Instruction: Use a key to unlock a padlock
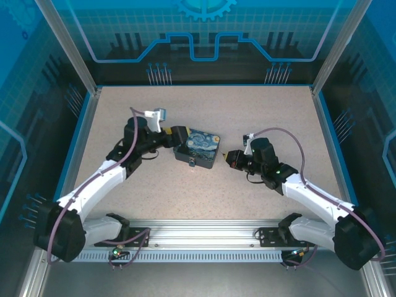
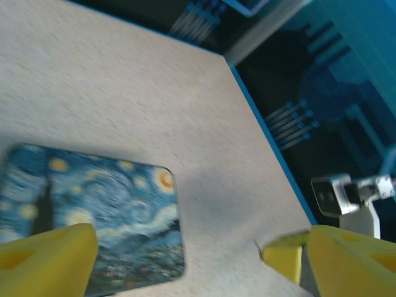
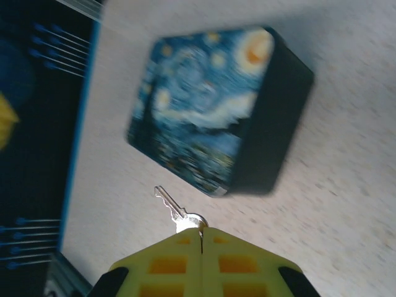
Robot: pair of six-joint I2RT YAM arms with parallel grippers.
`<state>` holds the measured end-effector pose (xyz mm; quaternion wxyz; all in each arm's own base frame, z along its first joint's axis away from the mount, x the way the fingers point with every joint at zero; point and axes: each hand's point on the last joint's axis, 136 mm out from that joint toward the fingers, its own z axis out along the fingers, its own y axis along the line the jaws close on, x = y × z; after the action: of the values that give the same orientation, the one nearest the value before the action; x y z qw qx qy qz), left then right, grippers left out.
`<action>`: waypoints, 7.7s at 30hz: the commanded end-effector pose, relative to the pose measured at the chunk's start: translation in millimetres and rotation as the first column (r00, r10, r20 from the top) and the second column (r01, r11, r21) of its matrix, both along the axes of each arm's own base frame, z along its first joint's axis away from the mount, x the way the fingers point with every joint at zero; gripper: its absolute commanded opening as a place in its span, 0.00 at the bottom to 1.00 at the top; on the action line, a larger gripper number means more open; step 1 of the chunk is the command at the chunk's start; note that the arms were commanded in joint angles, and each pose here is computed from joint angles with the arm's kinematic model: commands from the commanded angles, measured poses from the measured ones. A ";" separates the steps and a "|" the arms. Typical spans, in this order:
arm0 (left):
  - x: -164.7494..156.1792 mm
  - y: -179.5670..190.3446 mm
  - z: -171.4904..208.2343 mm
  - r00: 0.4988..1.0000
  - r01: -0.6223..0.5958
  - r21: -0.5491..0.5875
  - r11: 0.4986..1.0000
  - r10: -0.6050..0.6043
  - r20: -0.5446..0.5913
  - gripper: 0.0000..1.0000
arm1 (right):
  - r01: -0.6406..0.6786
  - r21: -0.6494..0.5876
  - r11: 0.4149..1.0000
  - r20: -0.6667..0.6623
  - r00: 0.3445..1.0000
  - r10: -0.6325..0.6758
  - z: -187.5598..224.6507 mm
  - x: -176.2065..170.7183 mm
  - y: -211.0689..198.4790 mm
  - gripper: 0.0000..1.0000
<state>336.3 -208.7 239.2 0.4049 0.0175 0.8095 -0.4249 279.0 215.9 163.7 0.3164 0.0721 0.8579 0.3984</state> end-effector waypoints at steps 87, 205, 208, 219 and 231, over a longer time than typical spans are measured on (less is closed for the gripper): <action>-34.9 -120.3 8.6 0.926 0.354 -0.133 0.926 -0.367 -0.092 0.38 | -0.165 -0.526 0.835 0.563 0.668 0.486 80.1 -20.5 44.1 0.00; -66.4 9.7 -56.3 0.982 0.098 0.162 0.982 -0.121 0.142 0.84 | -0.350 -0.134 0.927 0.212 0.904 0.371 11.5 40.7 69.8 0.00; -69.8 -2.0 -80.6 0.980 0.135 0.191 0.972 -0.160 0.122 0.86 | -0.349 -0.113 0.930 0.181 0.913 0.365 -1.2 55.5 80.3 0.00; -51.7 -3.3 -140.6 0.978 0.103 0.358 0.928 -0.160 0.136 0.87 | -0.302 -0.132 0.944 0.096 0.944 0.316 -20.9 93.4 94.0 0.00; -42.9 -4.2 -185.5 0.988 -0.002 0.590 0.807 -0.091 0.128 0.84 | -0.266 -0.161 0.950 0.022 0.962 0.273 -44.0 101.6 94.9 0.00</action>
<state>274.7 -217.1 46.6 0.3936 0.2005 0.8737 -0.2039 379.4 305.8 124.1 0.2906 -0.0878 0.8755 0.3760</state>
